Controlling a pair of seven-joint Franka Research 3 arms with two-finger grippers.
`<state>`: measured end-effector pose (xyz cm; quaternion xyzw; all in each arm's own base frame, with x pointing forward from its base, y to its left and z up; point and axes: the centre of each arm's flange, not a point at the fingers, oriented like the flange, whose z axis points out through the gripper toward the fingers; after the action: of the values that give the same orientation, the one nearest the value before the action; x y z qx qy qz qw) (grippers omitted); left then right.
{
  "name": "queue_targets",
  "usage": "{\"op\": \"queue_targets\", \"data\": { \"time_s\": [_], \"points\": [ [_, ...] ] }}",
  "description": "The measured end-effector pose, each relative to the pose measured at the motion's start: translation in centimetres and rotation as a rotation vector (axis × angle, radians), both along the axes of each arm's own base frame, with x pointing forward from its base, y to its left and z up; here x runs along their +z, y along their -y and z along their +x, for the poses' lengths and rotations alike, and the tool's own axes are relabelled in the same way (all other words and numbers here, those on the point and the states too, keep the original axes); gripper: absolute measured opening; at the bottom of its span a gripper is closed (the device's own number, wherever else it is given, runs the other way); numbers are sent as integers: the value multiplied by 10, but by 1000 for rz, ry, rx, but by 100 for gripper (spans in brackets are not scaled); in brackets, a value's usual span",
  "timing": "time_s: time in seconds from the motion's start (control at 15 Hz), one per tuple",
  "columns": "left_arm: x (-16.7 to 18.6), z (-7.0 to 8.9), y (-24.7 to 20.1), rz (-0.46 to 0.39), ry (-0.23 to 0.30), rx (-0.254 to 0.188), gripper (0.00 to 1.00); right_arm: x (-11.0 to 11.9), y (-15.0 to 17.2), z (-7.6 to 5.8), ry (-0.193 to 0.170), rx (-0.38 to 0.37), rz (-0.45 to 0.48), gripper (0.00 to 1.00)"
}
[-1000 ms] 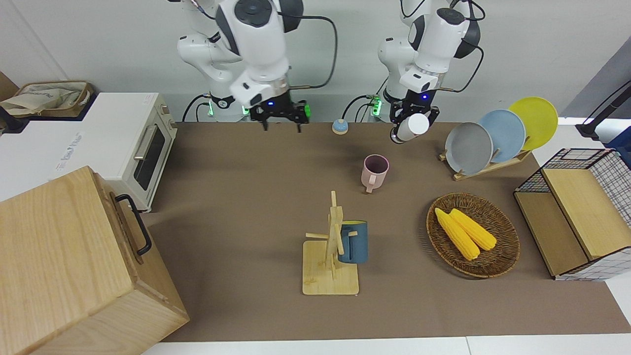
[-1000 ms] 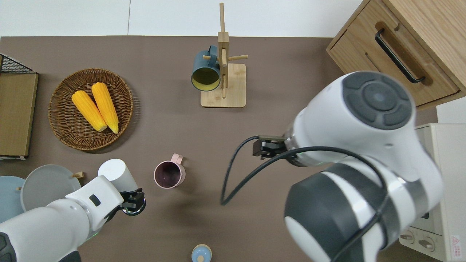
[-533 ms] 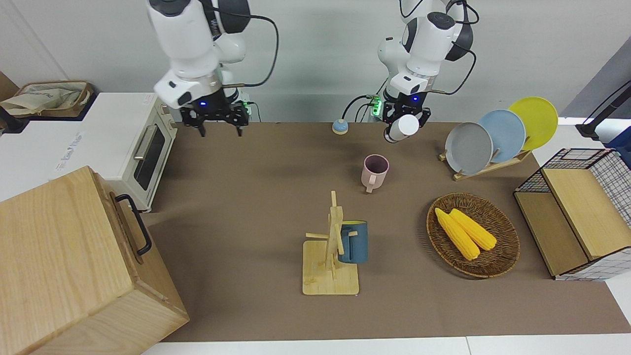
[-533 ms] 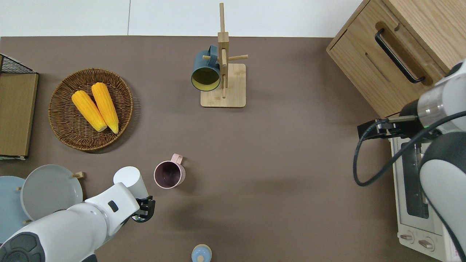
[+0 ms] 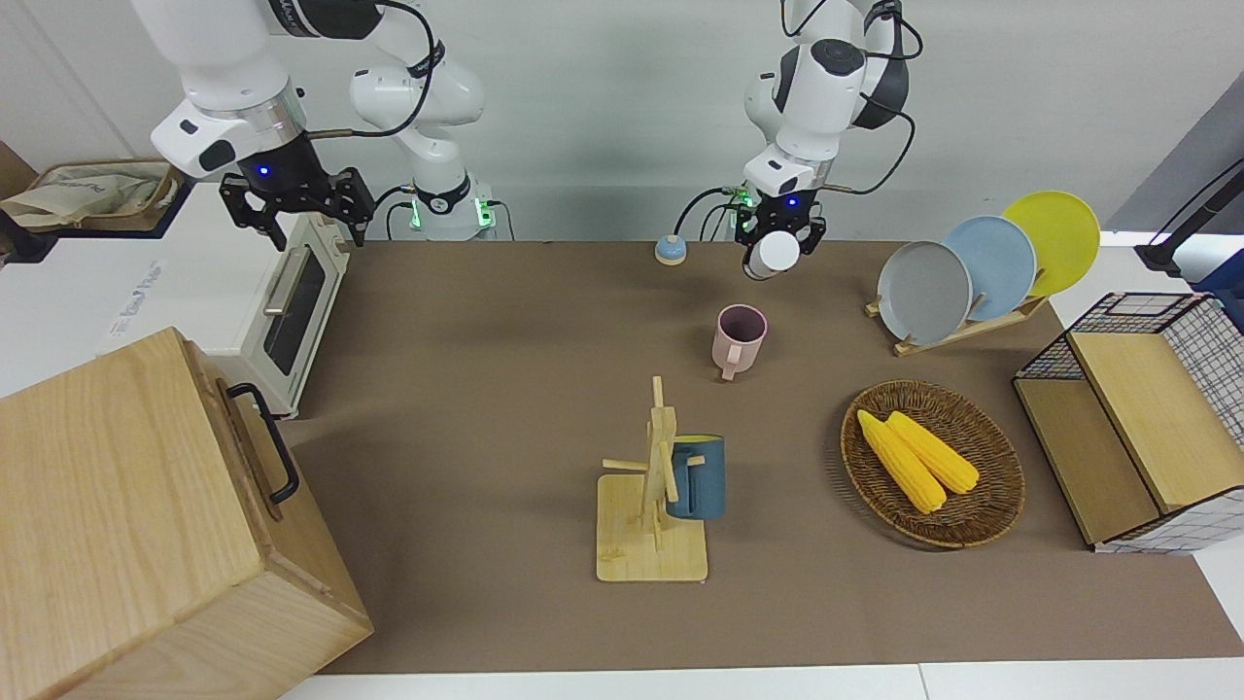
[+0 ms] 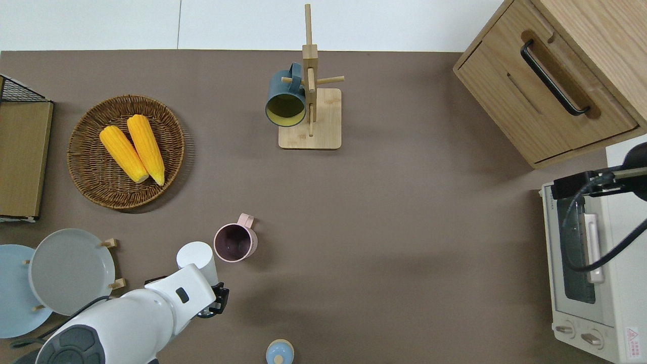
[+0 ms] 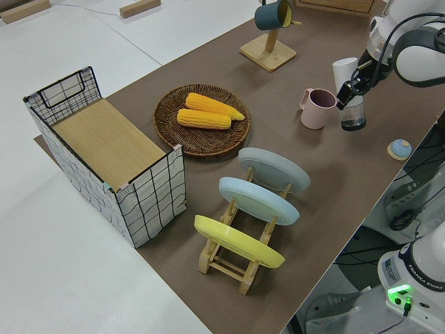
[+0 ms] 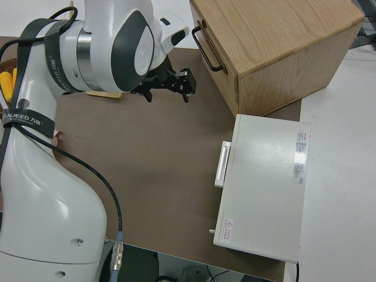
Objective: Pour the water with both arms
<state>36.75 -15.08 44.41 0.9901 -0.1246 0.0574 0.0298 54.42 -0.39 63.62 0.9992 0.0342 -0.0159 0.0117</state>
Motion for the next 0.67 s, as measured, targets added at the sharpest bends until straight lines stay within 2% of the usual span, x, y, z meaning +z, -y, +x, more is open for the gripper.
{"op": "queue_targets", "data": {
  "time_s": [0.27, 0.67],
  "points": [
    [-6, -3, 1, 7, -11, -4, 65, 11, 1, -8, 9, -1, -1, 100],
    [-12, -7, 2, 16, -26, -10, 65, 11, 6, -10, 7, -10, 0, 100]
  ]
}}
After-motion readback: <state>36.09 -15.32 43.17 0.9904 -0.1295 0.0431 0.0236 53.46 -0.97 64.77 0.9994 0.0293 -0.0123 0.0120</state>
